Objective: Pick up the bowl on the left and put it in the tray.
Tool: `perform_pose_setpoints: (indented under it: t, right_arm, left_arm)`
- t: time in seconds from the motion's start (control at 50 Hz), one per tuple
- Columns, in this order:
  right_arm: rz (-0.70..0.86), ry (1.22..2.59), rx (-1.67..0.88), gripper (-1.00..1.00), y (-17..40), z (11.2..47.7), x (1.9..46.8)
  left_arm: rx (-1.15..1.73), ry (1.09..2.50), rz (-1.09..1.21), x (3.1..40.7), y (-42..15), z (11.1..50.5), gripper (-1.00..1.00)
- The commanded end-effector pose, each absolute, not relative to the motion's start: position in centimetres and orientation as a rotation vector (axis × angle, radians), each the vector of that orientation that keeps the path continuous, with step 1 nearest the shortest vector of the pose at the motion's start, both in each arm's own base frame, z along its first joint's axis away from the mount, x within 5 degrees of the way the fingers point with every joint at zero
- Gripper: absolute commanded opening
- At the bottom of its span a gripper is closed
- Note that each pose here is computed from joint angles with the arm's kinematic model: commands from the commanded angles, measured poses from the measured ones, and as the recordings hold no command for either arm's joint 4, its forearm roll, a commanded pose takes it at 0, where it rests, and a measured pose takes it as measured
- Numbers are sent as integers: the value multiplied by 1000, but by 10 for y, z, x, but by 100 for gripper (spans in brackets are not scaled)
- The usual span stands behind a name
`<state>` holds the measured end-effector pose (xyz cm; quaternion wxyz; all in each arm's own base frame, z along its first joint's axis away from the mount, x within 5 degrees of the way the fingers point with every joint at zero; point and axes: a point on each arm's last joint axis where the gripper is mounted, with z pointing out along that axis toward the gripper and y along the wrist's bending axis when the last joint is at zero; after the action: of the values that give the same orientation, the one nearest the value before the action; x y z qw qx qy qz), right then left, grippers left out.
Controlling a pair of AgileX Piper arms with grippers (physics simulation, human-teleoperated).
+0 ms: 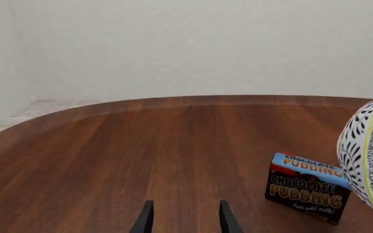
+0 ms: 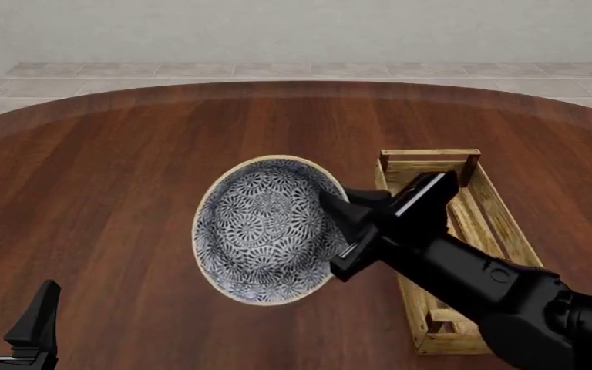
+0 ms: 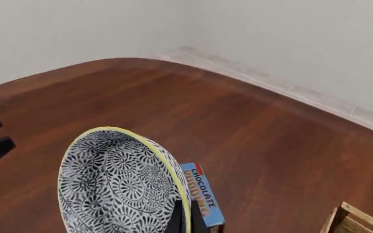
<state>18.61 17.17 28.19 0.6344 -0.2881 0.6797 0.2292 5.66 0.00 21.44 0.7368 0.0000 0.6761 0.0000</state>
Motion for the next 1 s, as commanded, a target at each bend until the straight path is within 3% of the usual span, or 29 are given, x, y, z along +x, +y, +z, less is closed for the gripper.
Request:
perform_pose_setpoints:
  t: [0.02,1.0]
  right_arm:
    - [539,1557,-558,-100,153,289,183]
    - [549,1534,-107,-100,73,310,166]
  left_arm:
    - [0,1485,0,57,0,214,100]
    - [0,1485,0,57,0,214,100]
